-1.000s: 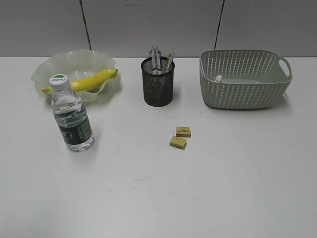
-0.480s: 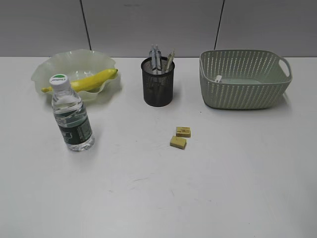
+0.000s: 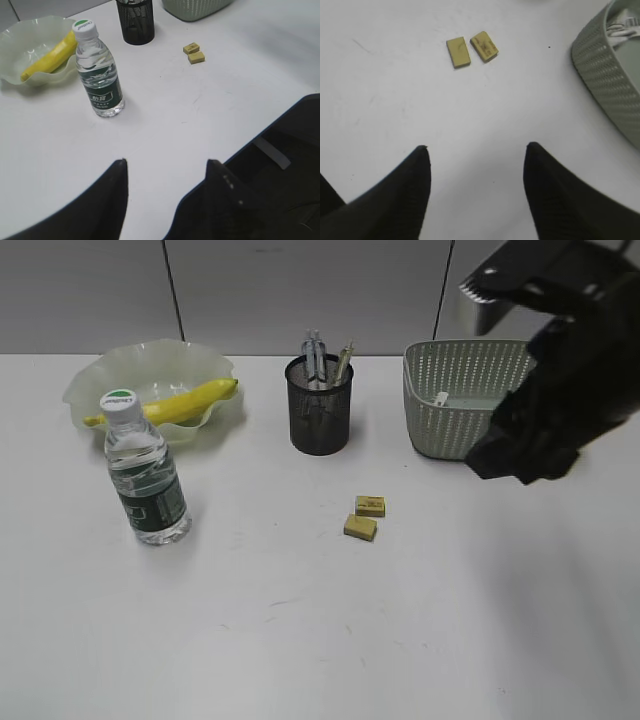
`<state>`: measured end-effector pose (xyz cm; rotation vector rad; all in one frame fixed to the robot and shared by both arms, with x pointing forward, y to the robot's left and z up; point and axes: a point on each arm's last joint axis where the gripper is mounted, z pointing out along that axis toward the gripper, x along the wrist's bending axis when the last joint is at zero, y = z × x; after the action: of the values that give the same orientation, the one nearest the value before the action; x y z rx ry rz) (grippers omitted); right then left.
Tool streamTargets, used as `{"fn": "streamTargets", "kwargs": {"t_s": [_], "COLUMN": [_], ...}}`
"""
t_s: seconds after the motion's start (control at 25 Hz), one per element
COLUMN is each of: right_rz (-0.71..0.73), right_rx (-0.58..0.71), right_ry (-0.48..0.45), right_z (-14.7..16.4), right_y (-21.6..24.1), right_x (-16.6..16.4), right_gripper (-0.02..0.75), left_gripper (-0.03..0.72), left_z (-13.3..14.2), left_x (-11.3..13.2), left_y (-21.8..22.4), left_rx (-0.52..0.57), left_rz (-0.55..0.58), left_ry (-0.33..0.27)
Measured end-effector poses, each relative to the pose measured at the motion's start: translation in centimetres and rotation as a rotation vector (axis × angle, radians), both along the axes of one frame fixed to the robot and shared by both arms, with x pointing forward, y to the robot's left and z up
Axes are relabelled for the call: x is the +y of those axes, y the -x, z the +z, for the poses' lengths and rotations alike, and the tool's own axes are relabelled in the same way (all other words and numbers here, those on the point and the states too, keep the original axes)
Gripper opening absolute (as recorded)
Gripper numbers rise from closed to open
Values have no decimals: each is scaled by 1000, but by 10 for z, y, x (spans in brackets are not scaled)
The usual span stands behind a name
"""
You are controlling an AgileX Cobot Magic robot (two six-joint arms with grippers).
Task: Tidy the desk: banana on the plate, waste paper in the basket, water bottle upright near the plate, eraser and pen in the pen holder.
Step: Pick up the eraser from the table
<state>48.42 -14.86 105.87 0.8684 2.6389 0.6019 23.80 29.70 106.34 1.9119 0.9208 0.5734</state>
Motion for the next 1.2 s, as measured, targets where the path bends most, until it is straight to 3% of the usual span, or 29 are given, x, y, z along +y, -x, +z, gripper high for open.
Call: {"fn": "streamTargets", "kwargs": {"t_s": [0.2,0.52,0.8,1.2], "right_rz": [97,269,329,338], "right_rx": [61,130,179,162], "right_ry": [94,210,255,256], "right_z": [-31,-92,-134,-164], "right_y": [-54,-98,-115,-137], "right_x": [32,57,67,80], "right_gripper": [407,391,391,390], "left_gripper": [372,368,367,367], "left_z": [0,0,0,0], "left_x": [2,7,7,7], "left_y": [3,10,10,10], "left_rx": [-17,-59,-60,-60], "left_rz": [1,1,1,1], "left_ry": [11,39,39,39]}}
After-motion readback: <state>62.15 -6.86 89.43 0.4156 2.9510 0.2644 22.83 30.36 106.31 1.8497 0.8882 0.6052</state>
